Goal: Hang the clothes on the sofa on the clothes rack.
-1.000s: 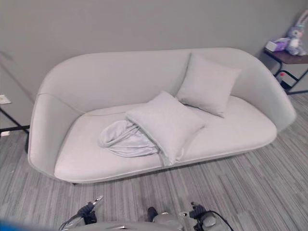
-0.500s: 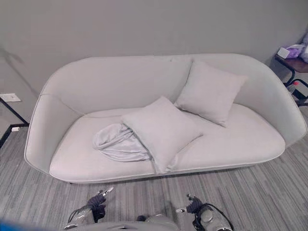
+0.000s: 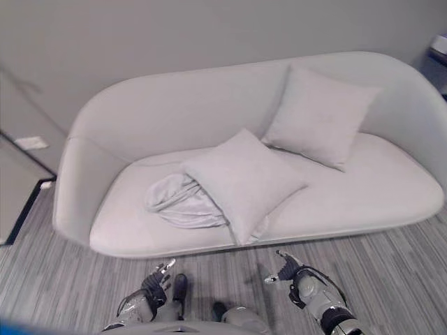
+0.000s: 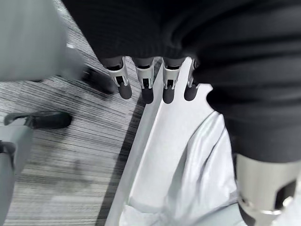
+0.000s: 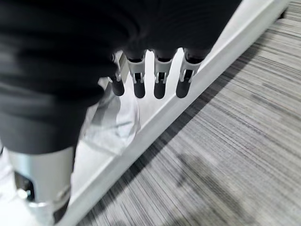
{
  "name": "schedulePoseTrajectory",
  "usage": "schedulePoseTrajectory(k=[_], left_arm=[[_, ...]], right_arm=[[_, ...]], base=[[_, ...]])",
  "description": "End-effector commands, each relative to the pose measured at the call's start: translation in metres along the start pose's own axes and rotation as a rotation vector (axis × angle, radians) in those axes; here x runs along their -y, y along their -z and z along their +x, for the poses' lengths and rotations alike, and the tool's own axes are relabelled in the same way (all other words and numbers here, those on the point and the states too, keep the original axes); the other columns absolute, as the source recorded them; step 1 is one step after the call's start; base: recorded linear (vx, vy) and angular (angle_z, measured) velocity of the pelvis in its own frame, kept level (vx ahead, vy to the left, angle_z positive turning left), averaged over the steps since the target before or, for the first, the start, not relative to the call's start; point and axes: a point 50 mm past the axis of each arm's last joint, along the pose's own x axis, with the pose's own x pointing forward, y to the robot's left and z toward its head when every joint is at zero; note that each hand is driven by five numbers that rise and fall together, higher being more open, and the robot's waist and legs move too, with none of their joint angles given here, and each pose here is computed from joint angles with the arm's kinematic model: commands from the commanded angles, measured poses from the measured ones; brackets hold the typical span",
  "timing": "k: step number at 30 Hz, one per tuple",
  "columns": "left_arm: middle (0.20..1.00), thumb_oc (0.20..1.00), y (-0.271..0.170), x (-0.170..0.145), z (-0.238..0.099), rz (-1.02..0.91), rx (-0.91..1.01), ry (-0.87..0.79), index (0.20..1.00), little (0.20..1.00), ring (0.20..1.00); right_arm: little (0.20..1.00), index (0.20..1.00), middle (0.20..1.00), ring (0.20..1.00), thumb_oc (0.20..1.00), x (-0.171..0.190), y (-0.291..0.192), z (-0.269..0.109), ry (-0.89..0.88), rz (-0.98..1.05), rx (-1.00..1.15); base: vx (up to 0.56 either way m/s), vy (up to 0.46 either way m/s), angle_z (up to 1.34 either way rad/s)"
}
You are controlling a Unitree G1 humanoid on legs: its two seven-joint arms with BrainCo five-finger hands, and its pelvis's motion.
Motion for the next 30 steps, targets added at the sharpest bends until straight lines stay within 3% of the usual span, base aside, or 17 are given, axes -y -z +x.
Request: schedulePoseTrajectory(k=[1,9,16,20,28,30], left_arm=[[1.0,1.0,-0.017,0.009,0.001,-0.046,0.107,0.019,1.0,1.0,1.0],[1.0,1.0,-0.018,0.01,0.004,0.042,0.1,0.014,1.0,1.0,1.0],[1.0,1.0,-0.03,0.002,0.003,0.09,0.14,-0.004,1.0,1.0,1.0],[1.0,1.0,-0.035,-0.02,0.003,0.099,0.135,-0.093,1.0,1.0,1.0],[1.0,1.0,-0.053,-0.028,0.007,0.115,0.155,-0.134,1.0,1.0,1.0],[1.0,1.0,-0.056,-0.047,0.005,0.021,0.165,-0.23,1.0,1.0,1.0]], right_arm=[[1.0,1.0,1.0,1.0,1.0,0.0,0.002,-0.003,0.023,-0.034,0.029],[1.0,1.0,1.0,1.0,1.0,0.003,0.009,-0.001,0.056,-0.085,-0.025],[1.0,1.0,1.0,1.0,1.0,0.031,-0.03,0.0,0.187,-0.215,0.143],[1.0,1.0,1.0,1.0,1.0,0.064,-0.072,-0.011,0.34,-0.262,0.34],[1.0,1.0,1.0,1.0,1.0,0.075,-0.078,-0.022,0.383,-0.431,0.424],[1.0,1.0,1.0,1.0,1.0,0.076,-0.086,-0.028,0.404,-0.538,0.489]], base=[[0.3,0.244,-0.8],[0.38,0.3,-0.35],[0.3,0.251,-0.15],[0.2,0.093,-0.11],[0.13,0.019,0.35],[0.12,-0.235,1.15]])
